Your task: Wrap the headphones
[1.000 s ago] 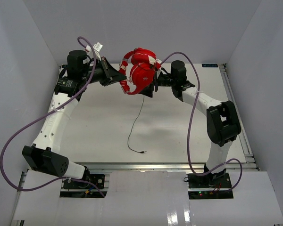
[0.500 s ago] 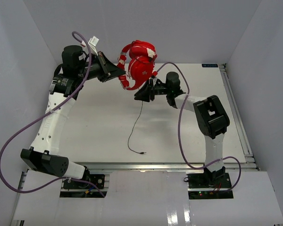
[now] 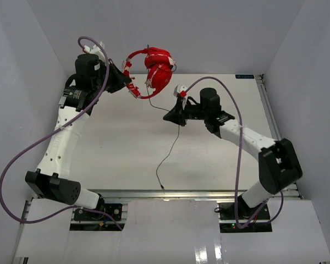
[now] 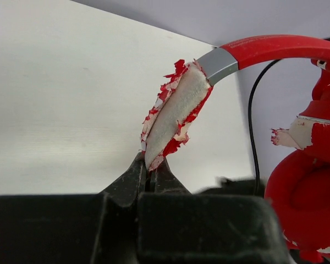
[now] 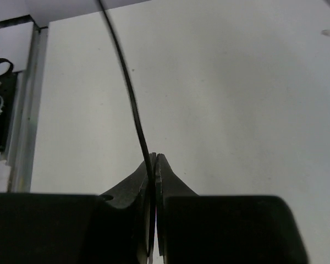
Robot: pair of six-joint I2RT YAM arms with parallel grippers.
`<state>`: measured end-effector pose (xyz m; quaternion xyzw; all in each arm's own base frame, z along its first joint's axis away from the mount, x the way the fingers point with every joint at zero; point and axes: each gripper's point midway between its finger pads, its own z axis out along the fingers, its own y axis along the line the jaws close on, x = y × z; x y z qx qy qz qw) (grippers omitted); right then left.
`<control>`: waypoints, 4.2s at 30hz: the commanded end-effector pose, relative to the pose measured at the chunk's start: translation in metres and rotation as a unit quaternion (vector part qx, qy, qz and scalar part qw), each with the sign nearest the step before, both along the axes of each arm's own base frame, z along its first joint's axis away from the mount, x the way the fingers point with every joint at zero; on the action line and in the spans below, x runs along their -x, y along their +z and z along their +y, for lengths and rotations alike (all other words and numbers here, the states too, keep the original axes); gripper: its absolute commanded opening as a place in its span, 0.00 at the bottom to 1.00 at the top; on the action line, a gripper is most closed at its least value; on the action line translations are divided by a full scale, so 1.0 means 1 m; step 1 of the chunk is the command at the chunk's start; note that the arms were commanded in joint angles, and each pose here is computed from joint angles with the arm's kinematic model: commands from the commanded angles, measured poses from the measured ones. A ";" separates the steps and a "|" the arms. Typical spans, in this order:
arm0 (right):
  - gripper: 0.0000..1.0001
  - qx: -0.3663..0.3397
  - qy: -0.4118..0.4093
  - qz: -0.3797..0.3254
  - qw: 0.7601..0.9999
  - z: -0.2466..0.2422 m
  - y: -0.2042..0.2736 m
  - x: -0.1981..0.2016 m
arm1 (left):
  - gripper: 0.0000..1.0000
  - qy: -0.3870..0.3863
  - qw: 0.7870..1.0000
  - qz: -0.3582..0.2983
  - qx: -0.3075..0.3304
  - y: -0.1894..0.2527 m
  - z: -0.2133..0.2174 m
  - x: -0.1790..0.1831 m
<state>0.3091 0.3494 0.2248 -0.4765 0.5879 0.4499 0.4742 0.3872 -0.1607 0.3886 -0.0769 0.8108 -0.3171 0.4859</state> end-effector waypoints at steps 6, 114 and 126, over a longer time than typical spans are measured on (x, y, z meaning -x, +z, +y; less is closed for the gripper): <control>0.08 0.324 -0.077 -0.243 0.911 -0.066 0.001 -0.002 | 0.00 0.144 0.977 0.006 -0.154 -0.075 0.050 -0.095; 0.11 0.414 -0.160 -0.483 0.755 -0.035 -0.040 -0.079 | 0.00 -0.371 0.901 0.114 -0.196 -0.265 -0.108 0.049; 0.40 0.445 -0.092 -0.398 0.797 -0.063 -0.100 -0.066 | 0.06 -0.330 0.904 0.175 -0.208 -0.318 -0.096 0.034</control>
